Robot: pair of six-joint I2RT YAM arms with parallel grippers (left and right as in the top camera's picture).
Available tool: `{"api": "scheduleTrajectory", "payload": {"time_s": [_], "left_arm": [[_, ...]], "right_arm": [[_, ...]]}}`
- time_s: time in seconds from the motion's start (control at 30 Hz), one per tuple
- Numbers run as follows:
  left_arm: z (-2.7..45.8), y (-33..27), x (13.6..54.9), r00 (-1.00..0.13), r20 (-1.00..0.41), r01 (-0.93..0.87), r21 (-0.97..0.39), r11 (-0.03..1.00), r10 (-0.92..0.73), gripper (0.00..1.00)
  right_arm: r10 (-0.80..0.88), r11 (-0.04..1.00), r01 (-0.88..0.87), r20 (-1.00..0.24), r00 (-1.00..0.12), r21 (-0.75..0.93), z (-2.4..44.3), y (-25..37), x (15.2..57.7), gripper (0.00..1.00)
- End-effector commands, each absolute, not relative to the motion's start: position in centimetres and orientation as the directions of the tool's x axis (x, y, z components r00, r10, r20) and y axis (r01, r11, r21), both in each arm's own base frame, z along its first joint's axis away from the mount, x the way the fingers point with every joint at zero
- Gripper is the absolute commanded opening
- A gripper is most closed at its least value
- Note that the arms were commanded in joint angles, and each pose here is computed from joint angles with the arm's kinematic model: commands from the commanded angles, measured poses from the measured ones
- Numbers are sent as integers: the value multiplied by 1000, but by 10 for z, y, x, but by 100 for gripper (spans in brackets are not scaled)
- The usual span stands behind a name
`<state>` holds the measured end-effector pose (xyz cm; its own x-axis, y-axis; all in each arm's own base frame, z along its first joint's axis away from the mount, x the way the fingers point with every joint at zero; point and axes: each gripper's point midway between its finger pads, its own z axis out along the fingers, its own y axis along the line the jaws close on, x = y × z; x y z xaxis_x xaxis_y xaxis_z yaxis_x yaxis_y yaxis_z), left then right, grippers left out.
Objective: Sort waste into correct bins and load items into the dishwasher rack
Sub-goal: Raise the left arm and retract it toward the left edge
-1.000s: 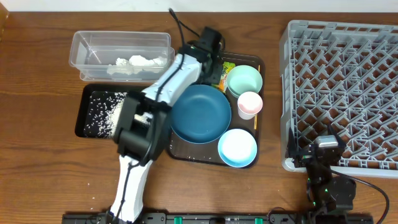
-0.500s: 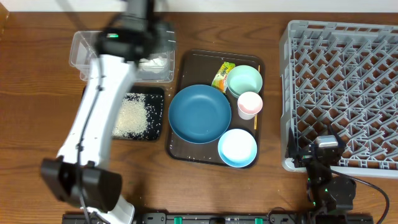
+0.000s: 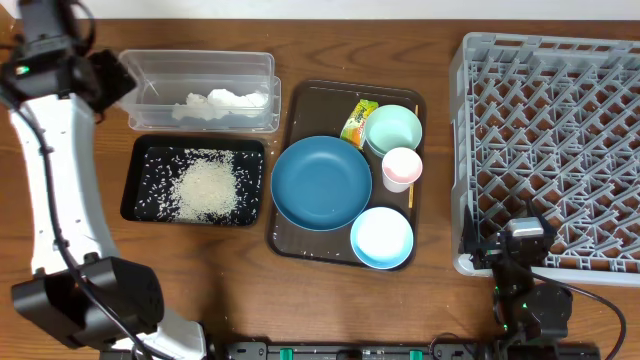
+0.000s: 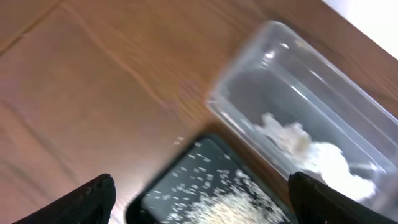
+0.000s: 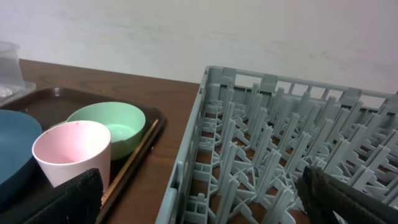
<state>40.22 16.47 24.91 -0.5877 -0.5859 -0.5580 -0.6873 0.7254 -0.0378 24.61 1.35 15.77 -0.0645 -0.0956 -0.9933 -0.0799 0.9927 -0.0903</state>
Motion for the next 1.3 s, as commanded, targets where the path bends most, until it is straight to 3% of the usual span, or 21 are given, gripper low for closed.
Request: {"api": "scheduleTrajectory", "payload": {"time_s": [0.0,0.27,0.43,0.83,1.07,1.27], "left_arm": [[249,184,389,-562,-551,-728,-25,685,-617,91],[248,196,382,-545,-546,-750,-22,662,-636,91],[248,196,382,-545,-547,-750,-22,661,-636,91],[248,196,382,-545,-546,-750,-22,662,-636,92],[248,196,382,-545,-546,-750,-22,662,-636,92],[248,196,382,-545,-546,-750,-22,662,-636,92]], "right_arm": [[-92,993,-86,-993,-69,-86,156,15,246,99],[-91,993,-74,-996,-11,-90,171,14,247,99],[-34,975,-214,-990,136,-63,206,39,241,99],[34,877,-420,-843,537,-232,299,84,189,99],[70,935,-283,-671,738,-214,353,61,156,99],[64,961,-224,-659,749,-161,381,47,161,99]]}}
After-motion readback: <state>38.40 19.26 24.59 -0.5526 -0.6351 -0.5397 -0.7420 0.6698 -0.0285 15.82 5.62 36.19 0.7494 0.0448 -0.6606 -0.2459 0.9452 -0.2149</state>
